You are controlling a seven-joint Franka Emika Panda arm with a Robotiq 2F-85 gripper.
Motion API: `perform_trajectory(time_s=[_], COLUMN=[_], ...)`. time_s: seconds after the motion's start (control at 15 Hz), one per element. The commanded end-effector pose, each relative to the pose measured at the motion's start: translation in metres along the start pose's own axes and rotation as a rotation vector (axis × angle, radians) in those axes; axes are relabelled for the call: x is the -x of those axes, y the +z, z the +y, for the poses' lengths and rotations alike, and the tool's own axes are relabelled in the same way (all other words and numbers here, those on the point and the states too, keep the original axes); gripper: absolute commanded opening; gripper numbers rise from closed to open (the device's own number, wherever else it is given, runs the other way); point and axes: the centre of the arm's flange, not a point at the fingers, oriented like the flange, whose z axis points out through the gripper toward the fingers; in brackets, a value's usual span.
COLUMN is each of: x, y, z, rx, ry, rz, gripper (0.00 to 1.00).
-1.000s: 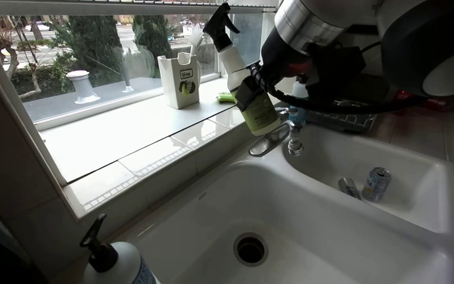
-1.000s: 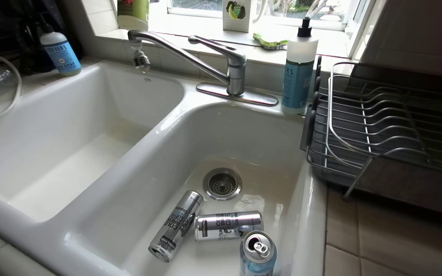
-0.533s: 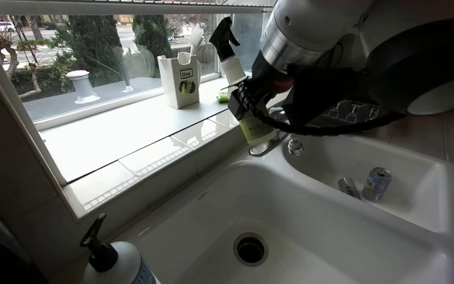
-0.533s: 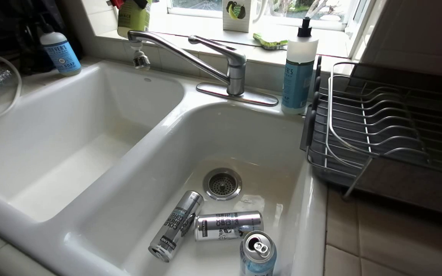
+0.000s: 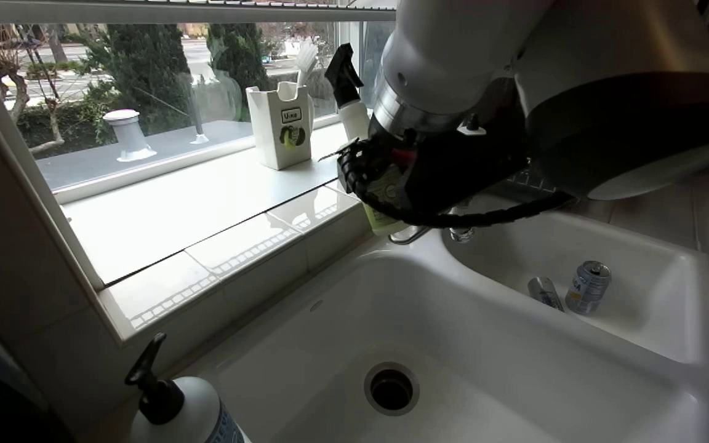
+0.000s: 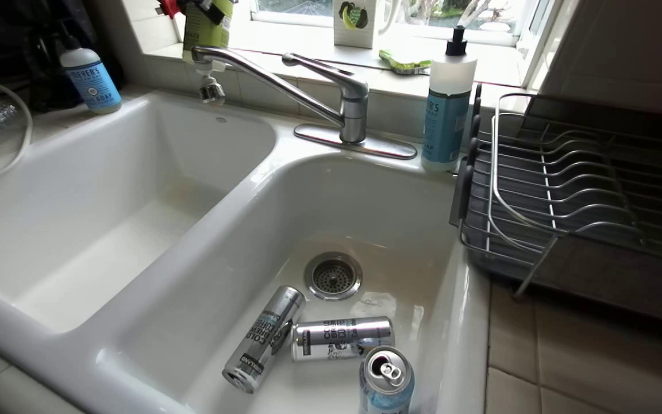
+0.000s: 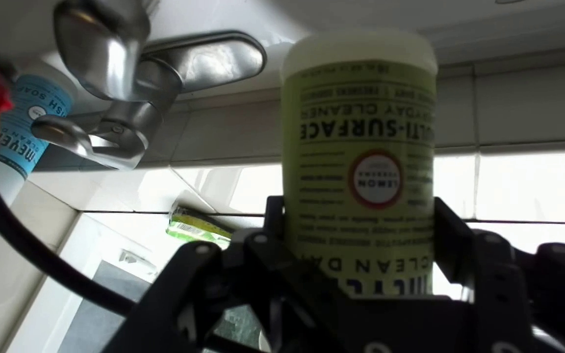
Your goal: Shift the yellow bottle to the sink
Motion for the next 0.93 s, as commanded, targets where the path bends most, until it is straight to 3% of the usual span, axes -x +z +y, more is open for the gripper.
perform_trajectory(time_s=[0.0,0.87], x=[-0.013,-0.012], y=[0.012,0.072], z=[-0.018,-0.028], rx=[0.063,0.166], ry=[0.039,0.124], rz=[0.024,0.057], gripper=[0.45,0.45])
